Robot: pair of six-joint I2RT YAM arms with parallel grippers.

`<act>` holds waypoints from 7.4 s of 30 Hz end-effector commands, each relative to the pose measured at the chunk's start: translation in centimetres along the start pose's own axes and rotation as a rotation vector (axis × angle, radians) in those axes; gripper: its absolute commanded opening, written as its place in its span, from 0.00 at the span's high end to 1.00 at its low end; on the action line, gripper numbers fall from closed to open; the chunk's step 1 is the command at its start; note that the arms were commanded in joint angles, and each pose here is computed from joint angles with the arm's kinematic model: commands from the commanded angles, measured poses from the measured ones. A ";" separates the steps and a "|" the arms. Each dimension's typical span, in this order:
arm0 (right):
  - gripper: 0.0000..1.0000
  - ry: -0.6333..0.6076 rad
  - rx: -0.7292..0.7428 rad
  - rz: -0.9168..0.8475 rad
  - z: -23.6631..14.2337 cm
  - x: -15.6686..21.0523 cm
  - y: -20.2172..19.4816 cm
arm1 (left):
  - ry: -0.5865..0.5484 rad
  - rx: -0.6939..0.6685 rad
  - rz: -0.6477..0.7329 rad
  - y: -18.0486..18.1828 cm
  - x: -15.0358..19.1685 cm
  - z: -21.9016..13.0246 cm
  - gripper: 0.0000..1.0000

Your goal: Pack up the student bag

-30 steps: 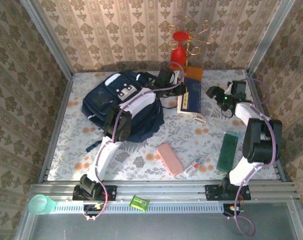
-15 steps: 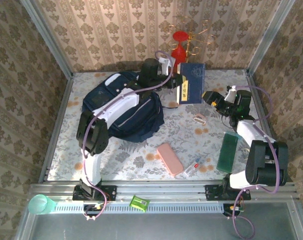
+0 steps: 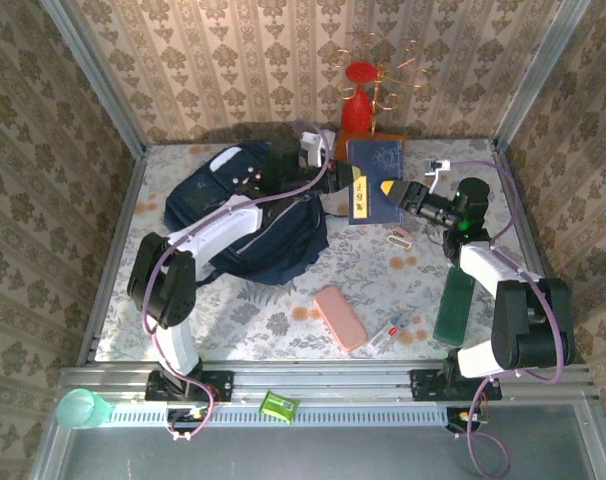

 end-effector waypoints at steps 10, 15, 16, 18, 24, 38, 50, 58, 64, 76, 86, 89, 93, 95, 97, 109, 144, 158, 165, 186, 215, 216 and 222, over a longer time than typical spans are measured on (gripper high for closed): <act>1.00 -0.045 0.024 0.056 -1.5 0.1 1.0 | 0.006 -0.226 0.027 5.3 2.4 -4.3 0.60; 1.00 -0.107 0.167 0.162 -3.2 -0.4 -0.9 | 0.277 -0.623 0.303 9.0 8.1 -8.4 0.43; 1.00 -0.114 0.183 0.165 -3.4 -0.4 -1.2 | 0.351 -0.677 0.370 9.5 9.2 -9.0 0.40; 1.00 -0.122 0.205 0.166 -3.5 -0.3 -1.4 | 0.482 -0.741 0.473 10.1 11.1 -9.4 0.34; 1.00 -0.115 0.222 0.202 -3.2 -0.2 -2.7 | 0.702 -0.754 0.588 10.5 14.3 -7.8 0.32; 1.00 -0.096 0.233 0.224 -3.2 0.4 -3.6 | 0.796 -0.825 0.627 12.1 15.7 -6.3 0.70; 1.00 0.020 0.204 0.284 -1.1 4.6 -2.0 | 0.516 -0.907 0.738 7.5 7.2 -9.0 1.00; 1.00 0.173 0.153 0.324 4.3 9.7 -0.2 | 0.359 -0.974 0.791 5.3 1.4 -12.1 1.00; 1.00 0.261 0.140 0.394 10.3 12.1 -1.1 | 0.275 -0.990 0.798 4.4 -1.7 -13.8 1.00; 1.00 0.253 0.195 0.527 19.5 12.3 -4.5 | 0.208 -0.958 0.783 4.2 -3.8 -14.8 1.00; 1.00 0.192 0.205 0.563 24.3 11.1 -5.9 | 0.197 -0.937 0.768 4.4 -3.7 -14.8 1.00; 1.00 0.153 0.276 0.558 25.1 11.6 -7.6 | 0.192 -0.932 0.763 4.4 -3.7 -14.9 1.00; 1.00 0.054 0.360 0.546 25.8 12.2 -10.1 | 0.185 -0.914 0.747 4.4 -3.4 -14.7 1.00; 1.00 0.008 0.337 0.535 26.9 12.5 -10.0 | 0.187 -0.912 0.732 4.5 -3.2 -14.5 1.00; 1.00 -0.022 0.302 0.512 28.1 12.6 -9.2 | 0.185 -0.903 0.723 4.5 -3.2 -14.4 1.00; 1.00 -0.034 0.109 0.398 24.9 11.0 -0.4 | 0.161 -0.904 0.679 4.7 -3.9 -15.2 1.00; 0.99 -0.139 0.332 0.340 31.7 14.4 -6.9 | 0.115 -0.810 0.595 4.4 -4.5 -14.8 1.00; 0.54 -0.037 0.303 0.234 28.3 14.1 -5.1 | 0.097 -0.845 0.565 5.4 -4.6 -14.8 1.00; 0.50 0.080 0.232 0.146 24.1 13.8 -1.2 | 0.104 -0.850 0.548 6.1 -4.3 -14.6 1.00; 0.68 0.068 0.794 -0.088 16.1 14.0 -11.3 | 0.209 -0.773 0.414 7.4 4.1 -11.7 1.00; 0.30 0.255 0.626 -0.066 16.7 16.7 -8.9 | -0.106 -1.249 -0.241 19.0 13.2 -33.7 0.19; 0.35 0.251 0.634 -0.068 16.9 16.6 -9.2 | -0.096 -1.247 -0.263 19.8 13.5 -33.9 0.18; 0.79 0.191 0.785 -0.136 16.2 13.8 -12.0 | -0.041 -1.135 -0.366 22.6 14.9 -32.6 0.18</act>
Point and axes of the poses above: each hand's point on the last joint's axis, 136 mm out from that joint toward the fingers, its own z axis out along the fingers, its own y axis along the line the jaws close on, x = y × z, the point moved 4 cm from there along -z, back along the fingers, and after that the axes turned 15 degrees about z, right-handed, at the moved point
